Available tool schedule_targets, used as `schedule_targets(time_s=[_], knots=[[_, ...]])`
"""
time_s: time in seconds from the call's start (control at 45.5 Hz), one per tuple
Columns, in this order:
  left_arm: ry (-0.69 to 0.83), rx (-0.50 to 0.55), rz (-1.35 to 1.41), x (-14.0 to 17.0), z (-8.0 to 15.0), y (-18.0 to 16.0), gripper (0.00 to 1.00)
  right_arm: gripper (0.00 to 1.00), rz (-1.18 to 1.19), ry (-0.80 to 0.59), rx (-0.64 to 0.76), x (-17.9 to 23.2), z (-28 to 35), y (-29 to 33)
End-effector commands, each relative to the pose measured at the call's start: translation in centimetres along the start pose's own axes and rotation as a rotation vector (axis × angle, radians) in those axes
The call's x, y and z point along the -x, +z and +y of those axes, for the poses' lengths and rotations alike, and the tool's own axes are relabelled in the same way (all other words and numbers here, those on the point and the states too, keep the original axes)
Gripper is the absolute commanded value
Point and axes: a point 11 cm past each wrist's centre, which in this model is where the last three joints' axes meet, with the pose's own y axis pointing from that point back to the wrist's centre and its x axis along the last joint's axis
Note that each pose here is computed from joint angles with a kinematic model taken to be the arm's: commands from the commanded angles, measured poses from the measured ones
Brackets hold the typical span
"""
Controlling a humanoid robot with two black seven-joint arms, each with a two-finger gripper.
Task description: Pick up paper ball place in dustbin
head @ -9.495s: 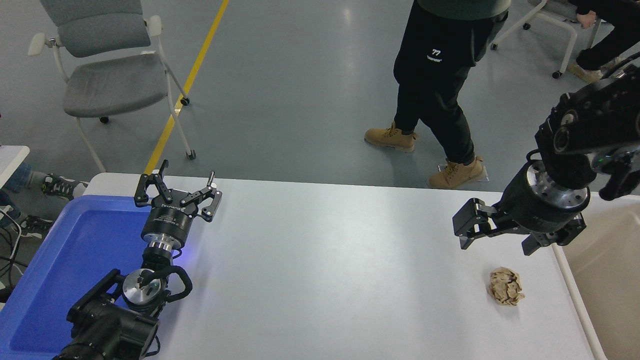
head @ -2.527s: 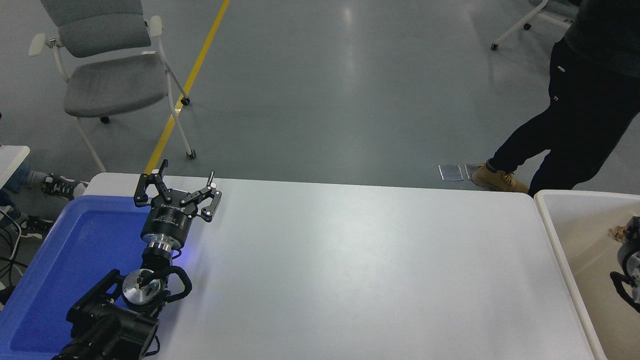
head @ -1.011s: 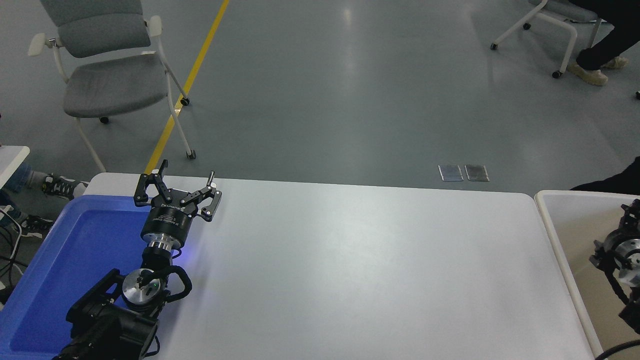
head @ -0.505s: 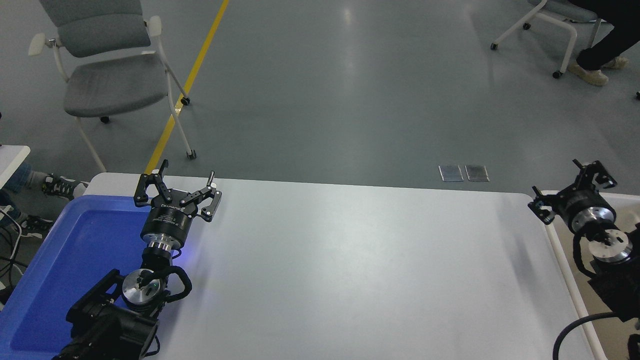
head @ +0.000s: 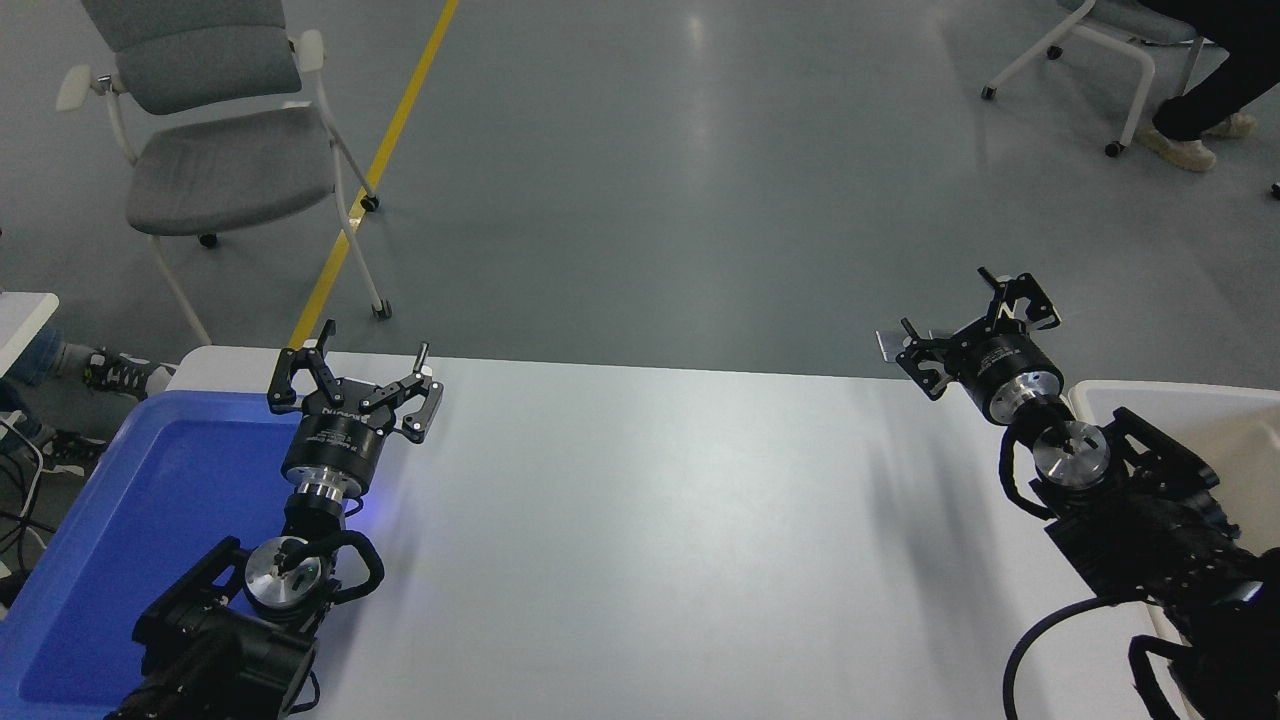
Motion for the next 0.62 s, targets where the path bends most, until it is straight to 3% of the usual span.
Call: schedule_targets(time_s=[0.0, 0.593], knots=[[0.0, 0.0, 0.0, 0.0, 0.0, 0.0, 0.99, 1.0, -0.031, 0.0, 0.02, -0.1, 0.1, 1.8], [0.0, 0.0, 0.0, 0.0, 0.0, 0.0, 0.99, 1.0, -0.045, 0.039, 0.044, -2.4, 1.4, 3.4]])
